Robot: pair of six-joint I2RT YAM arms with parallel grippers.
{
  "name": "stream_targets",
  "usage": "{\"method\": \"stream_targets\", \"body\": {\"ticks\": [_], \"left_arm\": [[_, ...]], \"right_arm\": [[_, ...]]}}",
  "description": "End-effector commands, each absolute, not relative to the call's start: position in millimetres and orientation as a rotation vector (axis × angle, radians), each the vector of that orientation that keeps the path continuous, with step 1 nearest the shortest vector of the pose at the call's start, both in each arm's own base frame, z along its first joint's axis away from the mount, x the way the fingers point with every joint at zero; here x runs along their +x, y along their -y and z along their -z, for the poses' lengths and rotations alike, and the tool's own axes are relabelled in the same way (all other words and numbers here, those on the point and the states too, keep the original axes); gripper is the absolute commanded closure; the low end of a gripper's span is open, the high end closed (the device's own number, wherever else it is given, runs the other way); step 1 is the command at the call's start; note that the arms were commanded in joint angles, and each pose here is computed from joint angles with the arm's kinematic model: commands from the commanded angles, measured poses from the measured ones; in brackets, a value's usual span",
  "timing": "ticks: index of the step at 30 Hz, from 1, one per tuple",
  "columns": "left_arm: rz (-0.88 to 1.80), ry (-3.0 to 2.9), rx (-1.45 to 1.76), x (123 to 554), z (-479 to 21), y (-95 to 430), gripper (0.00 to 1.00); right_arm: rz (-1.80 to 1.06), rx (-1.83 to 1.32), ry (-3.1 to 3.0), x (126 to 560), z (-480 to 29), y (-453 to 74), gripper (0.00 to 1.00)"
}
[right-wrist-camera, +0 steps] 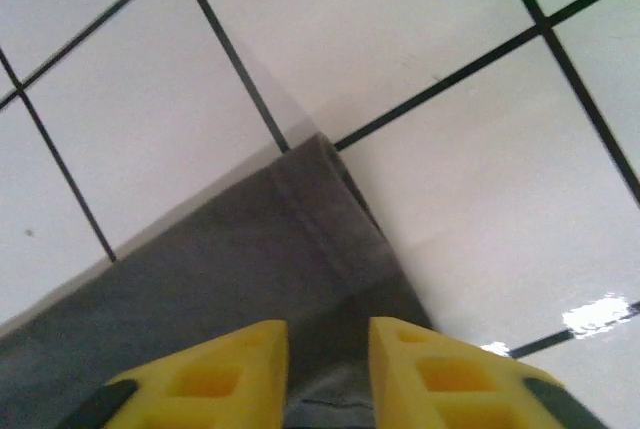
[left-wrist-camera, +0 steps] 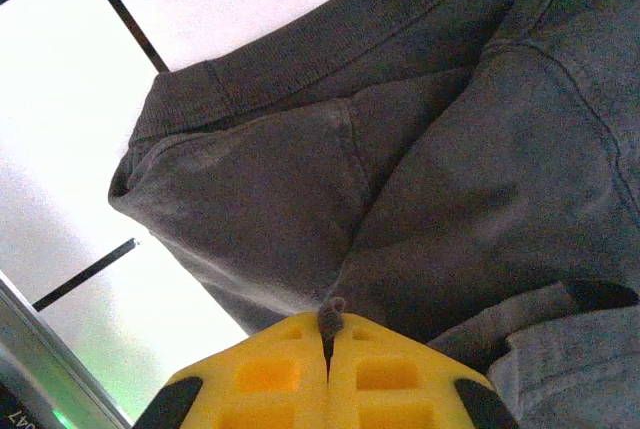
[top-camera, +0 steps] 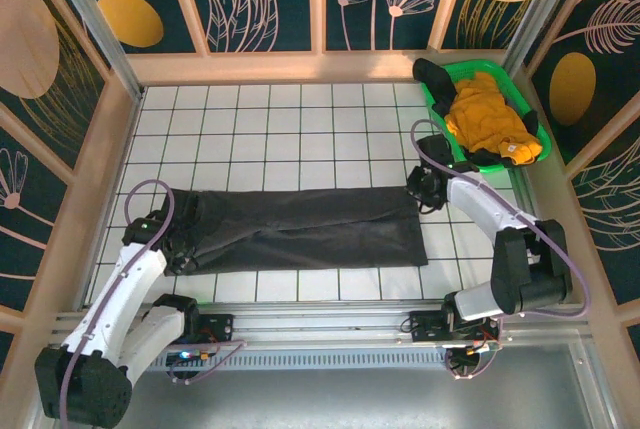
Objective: Fold and stack the t-shirts
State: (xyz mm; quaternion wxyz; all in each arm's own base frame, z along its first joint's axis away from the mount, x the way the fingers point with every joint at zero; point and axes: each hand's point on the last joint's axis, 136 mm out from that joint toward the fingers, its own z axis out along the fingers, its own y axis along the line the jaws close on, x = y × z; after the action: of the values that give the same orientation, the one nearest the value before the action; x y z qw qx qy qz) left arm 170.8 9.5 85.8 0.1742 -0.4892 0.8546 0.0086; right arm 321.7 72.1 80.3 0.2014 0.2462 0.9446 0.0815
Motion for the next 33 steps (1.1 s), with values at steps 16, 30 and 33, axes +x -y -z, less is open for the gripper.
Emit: {"method": "stream_targets", "body": {"ticks": [16,30,33], "left_arm": [[0.111,-2.283,-1.333,241,-140,0,0.6],[0.078,-2.467,-1.311,340,-61,-24,0.76],[-0.013,-2.485,-1.356,327,-38,-48,0.78]], "right_arm": [[-0.197,0.766,-2.796,289,-31,-71,1.0],[-0.321,0.711,-2.767,315,-43,-100,1.0],[-0.283,0.759,-2.786,312,-26,-93,1.0]]}}
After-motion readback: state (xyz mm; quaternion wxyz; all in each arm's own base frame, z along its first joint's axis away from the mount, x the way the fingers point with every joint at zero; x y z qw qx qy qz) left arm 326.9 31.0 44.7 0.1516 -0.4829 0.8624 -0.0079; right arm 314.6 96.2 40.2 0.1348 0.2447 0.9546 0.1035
